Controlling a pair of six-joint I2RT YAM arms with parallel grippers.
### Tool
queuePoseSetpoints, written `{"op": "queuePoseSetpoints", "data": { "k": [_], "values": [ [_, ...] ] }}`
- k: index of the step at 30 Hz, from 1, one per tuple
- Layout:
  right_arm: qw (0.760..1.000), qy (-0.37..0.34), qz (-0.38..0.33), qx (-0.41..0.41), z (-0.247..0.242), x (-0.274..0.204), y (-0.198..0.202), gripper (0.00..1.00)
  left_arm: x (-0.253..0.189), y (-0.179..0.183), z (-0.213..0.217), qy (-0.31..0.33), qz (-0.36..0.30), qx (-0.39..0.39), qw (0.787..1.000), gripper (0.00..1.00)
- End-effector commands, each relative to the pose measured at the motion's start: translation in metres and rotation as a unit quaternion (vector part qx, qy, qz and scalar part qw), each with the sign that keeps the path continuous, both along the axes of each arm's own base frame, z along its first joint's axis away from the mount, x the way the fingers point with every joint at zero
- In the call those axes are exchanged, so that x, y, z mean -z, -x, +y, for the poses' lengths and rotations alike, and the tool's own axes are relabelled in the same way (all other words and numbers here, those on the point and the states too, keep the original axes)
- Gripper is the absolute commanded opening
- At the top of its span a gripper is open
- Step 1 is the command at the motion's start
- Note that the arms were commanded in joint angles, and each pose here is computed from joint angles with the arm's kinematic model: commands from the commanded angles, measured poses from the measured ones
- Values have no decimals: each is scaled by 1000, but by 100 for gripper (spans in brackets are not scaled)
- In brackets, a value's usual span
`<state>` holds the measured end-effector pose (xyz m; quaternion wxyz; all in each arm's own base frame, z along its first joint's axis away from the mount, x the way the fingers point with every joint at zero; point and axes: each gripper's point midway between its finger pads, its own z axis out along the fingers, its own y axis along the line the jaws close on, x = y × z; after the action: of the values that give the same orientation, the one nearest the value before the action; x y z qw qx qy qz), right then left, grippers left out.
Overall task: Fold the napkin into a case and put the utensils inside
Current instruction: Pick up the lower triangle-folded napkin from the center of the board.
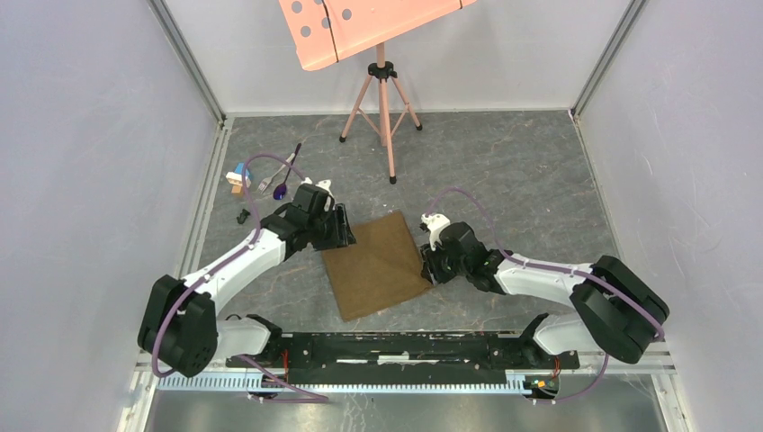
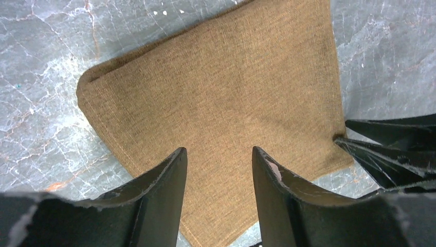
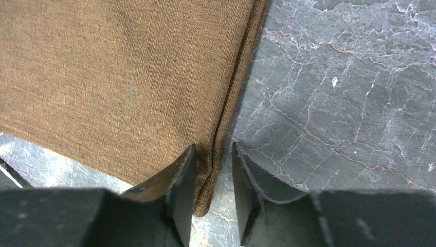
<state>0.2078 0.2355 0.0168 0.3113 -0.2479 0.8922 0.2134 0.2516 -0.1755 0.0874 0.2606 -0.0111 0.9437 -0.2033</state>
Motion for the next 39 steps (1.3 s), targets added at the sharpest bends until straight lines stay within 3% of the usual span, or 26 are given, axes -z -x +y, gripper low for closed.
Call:
{"op": "queuePoseSetpoints", "data": {
  "k": [1,10,15,17,19,21,23,28,39],
  "values": [
    [998,43,47,-12,-24,18,27,40,-1,-20,-6,21,-16,-20,999,56],
    [996,63,59,-24,-38,32,50,43,12,-25,-4,21,-2,-22,1000,53],
    [997,75,31,-4,-47,27,41,23,19,-26,2,11,5,-27,1000,50],
    [998,60,17,-5,-37,16,33,20,22,-26,4,7,9,-30,999,46],
    [999,38,3,-9,-23,1,22,25,25,-27,6,5,11,-33,999,42],
    [1000,10,-8,-11,-7,-16,7,38,25,-28,7,6,11,-37,999,38],
    [999,-30,-17,-12,9,-32,-11,46,25,-28,8,5,11,-41,999,37],
    [995,-98,-10,-11,38,-50,-60,56,30,-29,22,-19,12,-64,998,33],
    [996,-90,-1,7,56,-28,-125,58,41,-34,41,-13,18,-105,994,28]
  ]
}}
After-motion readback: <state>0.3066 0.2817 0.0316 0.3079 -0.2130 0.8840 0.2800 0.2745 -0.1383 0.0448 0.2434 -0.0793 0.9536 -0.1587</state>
